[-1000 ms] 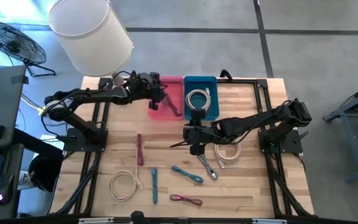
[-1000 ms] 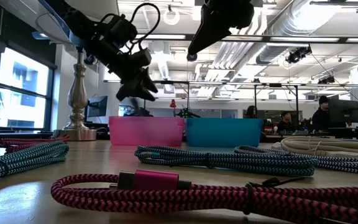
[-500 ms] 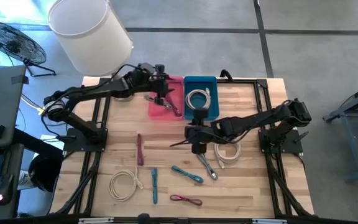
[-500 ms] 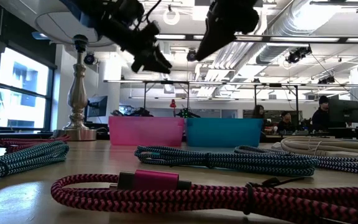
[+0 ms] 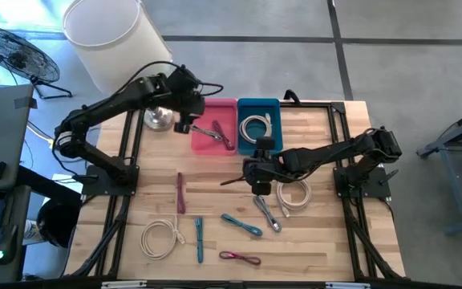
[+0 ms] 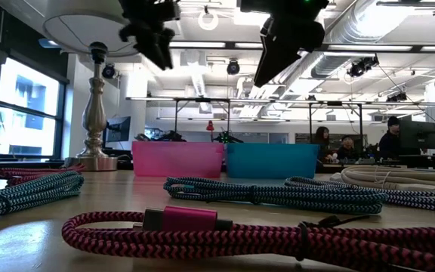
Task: Pick & Place USB Port
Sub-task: Put the right black white charger cable into the pink bin
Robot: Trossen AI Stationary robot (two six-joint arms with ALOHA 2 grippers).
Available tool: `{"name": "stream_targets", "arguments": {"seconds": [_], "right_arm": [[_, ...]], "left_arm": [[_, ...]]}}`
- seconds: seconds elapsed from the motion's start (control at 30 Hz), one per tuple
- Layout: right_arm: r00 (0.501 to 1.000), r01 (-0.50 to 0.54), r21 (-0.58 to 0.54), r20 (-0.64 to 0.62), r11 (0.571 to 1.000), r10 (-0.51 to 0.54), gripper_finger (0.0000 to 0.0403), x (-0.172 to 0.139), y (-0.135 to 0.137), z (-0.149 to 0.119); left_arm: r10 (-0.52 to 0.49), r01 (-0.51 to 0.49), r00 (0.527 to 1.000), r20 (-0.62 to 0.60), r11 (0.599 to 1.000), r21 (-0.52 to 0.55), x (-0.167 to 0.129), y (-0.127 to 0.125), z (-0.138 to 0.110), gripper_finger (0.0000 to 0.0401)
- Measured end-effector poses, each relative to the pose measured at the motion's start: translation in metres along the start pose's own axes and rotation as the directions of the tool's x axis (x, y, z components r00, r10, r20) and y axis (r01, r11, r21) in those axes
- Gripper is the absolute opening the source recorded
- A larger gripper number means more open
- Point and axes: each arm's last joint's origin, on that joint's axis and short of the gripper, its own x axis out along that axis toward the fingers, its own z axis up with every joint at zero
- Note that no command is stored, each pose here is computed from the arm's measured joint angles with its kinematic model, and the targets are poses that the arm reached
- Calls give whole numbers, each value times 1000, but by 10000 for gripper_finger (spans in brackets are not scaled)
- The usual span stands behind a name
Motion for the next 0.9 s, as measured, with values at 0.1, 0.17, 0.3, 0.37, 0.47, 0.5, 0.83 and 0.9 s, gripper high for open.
{"name": "stream_targets", "arguments": {"seconds": [0.1,0.17,0.3,0.37,0.47,0.5,0.83,0.9], "right_arm": [[1000,-2,0,1,1000,2,142,0,0,0],[1000,-2,0,1,1000,2,142,0,0,0],[1000,-3,1,1,1000,3,142,0,0,0],[1000,-3,1,1,1000,3,142,0,0,0],[1000,-9,12,1,1000,9,142,0,0,0],[1000,-16,17,1,1000,16,142,0,1,0],[999,-47,23,6,999,47,142,0,2,1],[999,-49,28,15,998,48,142,0,2,2]], "left_arm": [[-64,59,987,-146,997,-42,1,-10,-12,200],[-93,79,970,-227,995,-68,7,-16,-20,200],[-140,115,953,-269,988,-105,29,-28,-30,200],[-154,128,949,-275,985,-112,42,-35,-36,200],[-146,121,943,-298,987,-102,59,-43,-44,200],[-144,119,942,-303,988,-101,64,-46,-47,200],[-8,-29,904,-427,996,-81,81,-53,-60,200],[6,-61,913,-409,991,-121,83,-50,-61,200]]}}
